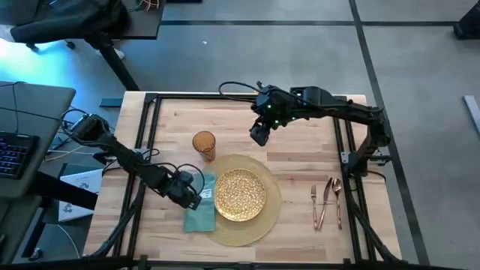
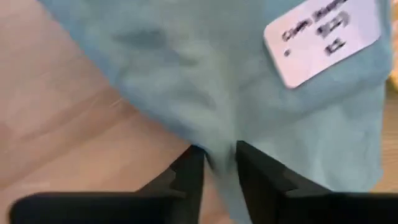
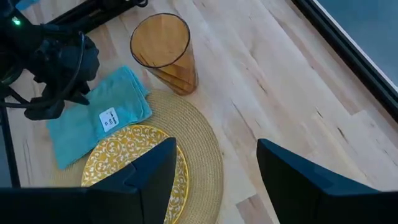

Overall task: Set table place
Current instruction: Put the blue napkin to the left of the mat, then put the fork on the blue napkin

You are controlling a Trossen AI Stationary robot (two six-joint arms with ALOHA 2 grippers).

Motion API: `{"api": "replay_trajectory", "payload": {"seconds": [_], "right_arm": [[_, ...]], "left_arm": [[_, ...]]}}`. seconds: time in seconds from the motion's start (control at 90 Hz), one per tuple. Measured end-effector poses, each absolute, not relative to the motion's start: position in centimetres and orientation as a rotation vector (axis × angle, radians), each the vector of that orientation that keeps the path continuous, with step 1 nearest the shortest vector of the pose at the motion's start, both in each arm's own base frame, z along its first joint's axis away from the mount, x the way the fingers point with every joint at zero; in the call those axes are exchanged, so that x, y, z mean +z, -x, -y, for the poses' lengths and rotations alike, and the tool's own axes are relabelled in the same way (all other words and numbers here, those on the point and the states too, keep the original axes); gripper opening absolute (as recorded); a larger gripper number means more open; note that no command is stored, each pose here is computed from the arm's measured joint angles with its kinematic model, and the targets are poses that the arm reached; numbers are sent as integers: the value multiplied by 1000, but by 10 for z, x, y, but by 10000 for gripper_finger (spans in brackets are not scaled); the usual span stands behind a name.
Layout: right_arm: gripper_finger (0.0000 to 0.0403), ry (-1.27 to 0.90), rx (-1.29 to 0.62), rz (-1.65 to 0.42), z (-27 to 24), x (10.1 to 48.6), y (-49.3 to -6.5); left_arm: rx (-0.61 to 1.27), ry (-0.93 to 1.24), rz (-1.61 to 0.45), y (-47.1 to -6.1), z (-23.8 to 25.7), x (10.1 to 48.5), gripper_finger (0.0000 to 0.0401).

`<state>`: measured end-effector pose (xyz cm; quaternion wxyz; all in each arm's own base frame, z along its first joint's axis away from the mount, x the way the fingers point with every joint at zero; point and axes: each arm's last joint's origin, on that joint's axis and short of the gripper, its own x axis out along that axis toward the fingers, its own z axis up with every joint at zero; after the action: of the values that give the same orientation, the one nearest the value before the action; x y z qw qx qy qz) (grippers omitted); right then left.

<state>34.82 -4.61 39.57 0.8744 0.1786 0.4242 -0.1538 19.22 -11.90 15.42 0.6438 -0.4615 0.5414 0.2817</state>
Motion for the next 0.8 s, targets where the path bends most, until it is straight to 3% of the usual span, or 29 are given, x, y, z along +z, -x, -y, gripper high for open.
{"api": "replay_trajectory", "payload": {"seconds": [0.2,0.433,0.578,0.8], "right_arm": [[208,-389,-307,-898,45,396,-347],[208,-461,-257,-1178,11,385,-321],[208,-478,-357,-1350,-24,350,-306],[208,-763,-425,-1529,-69,268,-268]], "left_arm": [[587,1089,-1185,-186,115,173,152],[512,1115,-1101,-172,105,199,154],[399,1129,-985,-172,103,215,149],[305,1052,-870,-173,100,226,142]]}}
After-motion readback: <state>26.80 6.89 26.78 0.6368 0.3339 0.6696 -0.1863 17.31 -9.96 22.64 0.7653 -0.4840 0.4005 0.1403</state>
